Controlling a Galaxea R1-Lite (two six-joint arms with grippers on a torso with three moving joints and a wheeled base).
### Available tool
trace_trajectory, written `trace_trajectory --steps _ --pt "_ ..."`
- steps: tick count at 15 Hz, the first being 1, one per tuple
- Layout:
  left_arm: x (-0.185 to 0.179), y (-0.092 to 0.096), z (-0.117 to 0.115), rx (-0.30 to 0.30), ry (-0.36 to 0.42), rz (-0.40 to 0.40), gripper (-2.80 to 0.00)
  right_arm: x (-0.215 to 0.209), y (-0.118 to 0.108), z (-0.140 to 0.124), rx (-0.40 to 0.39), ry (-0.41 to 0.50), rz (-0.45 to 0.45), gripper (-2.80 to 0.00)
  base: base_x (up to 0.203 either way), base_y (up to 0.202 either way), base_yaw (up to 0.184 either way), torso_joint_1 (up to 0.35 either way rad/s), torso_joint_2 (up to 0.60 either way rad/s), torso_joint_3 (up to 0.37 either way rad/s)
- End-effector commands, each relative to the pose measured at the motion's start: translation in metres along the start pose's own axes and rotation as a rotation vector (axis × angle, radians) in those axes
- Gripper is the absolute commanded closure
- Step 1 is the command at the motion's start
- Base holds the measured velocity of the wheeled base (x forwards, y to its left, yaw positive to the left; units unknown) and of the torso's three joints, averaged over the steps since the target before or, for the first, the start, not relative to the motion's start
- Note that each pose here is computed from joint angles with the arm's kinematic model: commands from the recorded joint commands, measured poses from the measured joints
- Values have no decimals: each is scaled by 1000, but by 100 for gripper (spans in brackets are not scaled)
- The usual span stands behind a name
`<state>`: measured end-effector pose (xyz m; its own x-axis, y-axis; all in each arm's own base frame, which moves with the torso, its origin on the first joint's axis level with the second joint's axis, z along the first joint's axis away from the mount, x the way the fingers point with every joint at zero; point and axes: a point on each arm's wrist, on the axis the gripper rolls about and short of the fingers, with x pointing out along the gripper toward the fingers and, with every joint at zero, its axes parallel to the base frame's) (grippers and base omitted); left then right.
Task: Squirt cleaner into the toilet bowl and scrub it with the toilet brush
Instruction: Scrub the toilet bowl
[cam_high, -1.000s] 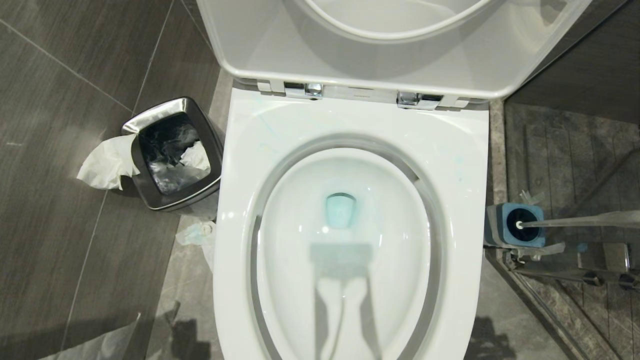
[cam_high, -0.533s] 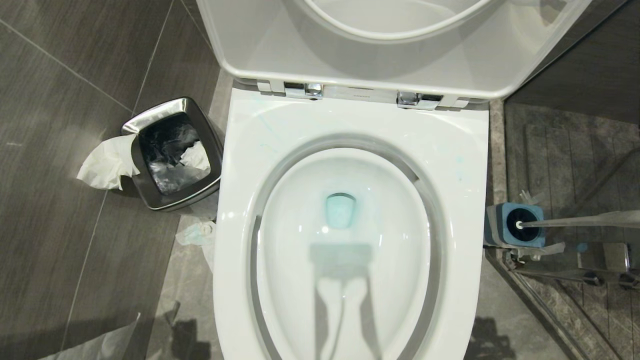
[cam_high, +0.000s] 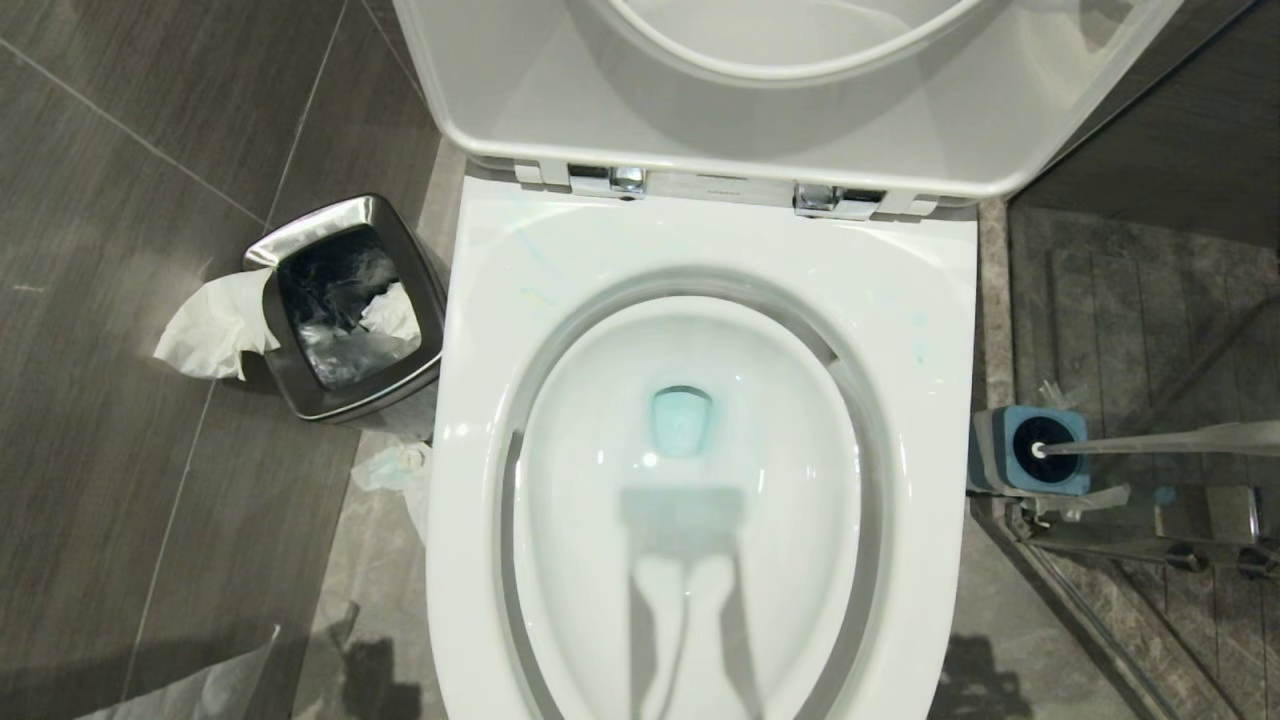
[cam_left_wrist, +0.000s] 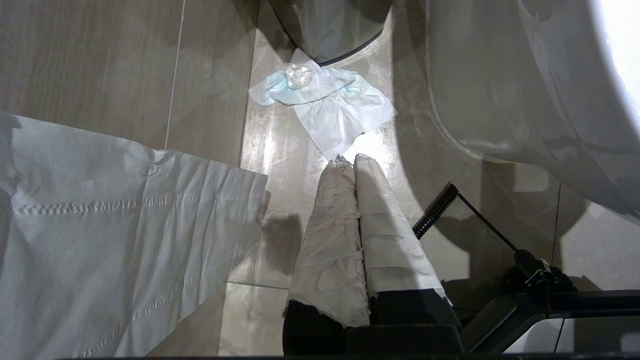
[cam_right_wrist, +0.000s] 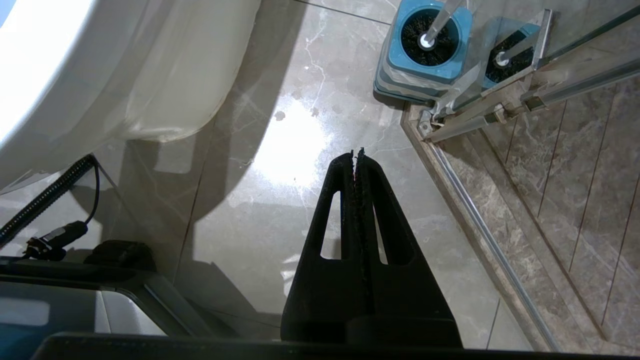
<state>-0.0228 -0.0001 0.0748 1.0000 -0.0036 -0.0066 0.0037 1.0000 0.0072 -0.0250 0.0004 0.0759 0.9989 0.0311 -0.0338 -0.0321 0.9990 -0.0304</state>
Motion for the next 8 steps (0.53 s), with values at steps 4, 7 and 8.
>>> trace_trajectory --steps 4,7,8 --pt "0 0 -1 -1 3 -1 0 0 0 0 -1 3 1 0 0 0 0 0 0 0" --pt "0 0 -1 2 3 1 0 0 0 0 -1 3 1 0 0 0 0 0 0 0" --pt "0 0 -1 2 3 -1 0 0 0 0 -1 2 1 0 0 0 0 0 0 0"
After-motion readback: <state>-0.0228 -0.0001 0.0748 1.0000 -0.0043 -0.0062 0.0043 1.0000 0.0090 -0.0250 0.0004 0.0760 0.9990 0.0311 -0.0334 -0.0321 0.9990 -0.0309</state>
